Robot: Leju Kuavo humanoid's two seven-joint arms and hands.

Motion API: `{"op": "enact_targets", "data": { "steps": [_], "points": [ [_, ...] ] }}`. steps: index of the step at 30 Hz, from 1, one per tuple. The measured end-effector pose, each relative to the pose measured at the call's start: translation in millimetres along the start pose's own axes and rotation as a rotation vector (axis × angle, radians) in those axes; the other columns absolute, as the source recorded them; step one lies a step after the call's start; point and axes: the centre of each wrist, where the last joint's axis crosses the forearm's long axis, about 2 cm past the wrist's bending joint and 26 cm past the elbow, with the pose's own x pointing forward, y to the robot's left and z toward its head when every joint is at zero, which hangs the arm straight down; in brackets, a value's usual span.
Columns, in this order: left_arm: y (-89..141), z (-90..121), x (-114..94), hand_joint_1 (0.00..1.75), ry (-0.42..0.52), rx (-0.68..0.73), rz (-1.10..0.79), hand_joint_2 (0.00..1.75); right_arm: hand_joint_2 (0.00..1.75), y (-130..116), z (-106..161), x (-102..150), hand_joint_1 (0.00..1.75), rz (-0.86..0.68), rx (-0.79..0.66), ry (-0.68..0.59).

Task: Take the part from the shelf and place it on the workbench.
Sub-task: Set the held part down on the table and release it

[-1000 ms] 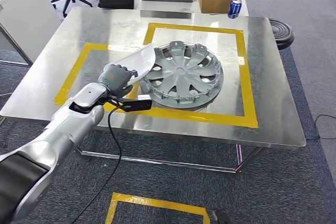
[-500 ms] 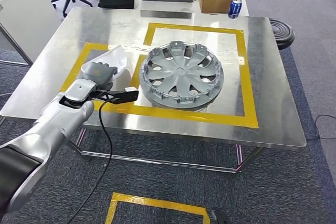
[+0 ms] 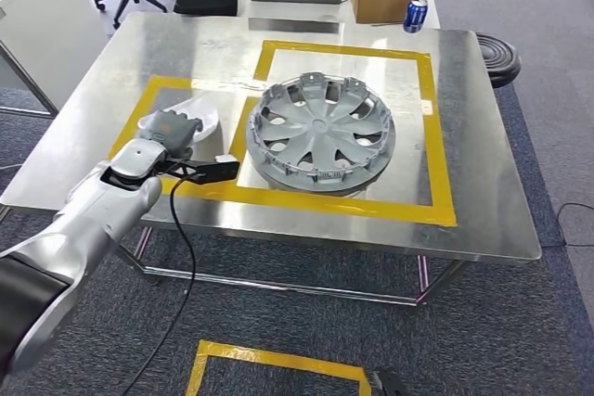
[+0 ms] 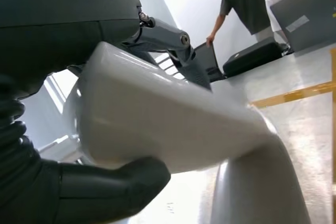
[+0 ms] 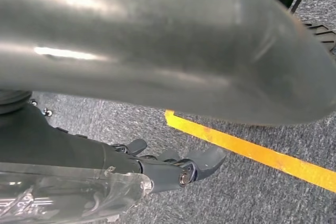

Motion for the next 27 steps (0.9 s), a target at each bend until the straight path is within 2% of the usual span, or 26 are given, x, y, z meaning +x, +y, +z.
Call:
{"op": "enact_targets", "data": {
  "steps": [4, 11, 16, 19, 23, 27],
  "points": [
    [2.0, -0.9, -1.5, 0.0, -0.007, -0.005, -0.009, 0.0, 0.0, 0.2, 0.1, 0.6, 0.0, 0.006, 0.001, -0.002],
    [6.2, -2.6, -4.4, 0.0, -0.02, -0.037, 0.079, 0.0, 0.0, 0.5, 0.1, 1.0, 0.0, -0.002, 0.001, -0.004],
    [8.1, -3.2, -5.6, 0.0, -0.071, -0.034, 0.177, 0.0, 0.0, 0.6, 0.1, 0.3, 0.0, -0.012, 0.004, -0.005],
    [9.7, -3.6, -6.7, 0.0, -0.125, -0.027, 0.281, 0.0, 0.0, 0.6, 0.0, -1.1, 0.0, -0.017, 0.004, -0.006],
    [11.2, -3.5, -12.1, 0.0, -0.207, -0.015, 0.508, 0.0, 0.0, 0.7, -0.2, -3.2, 0.0, -0.017, 0.005, -0.011],
    [13.1, -3.4, -18.6, 0.0, -0.213, 0.008, 0.597, 0.0, 0.0, 0.8, -0.3, -4.6, 0.0, -0.013, 0.006, -0.011]
  ]
}}
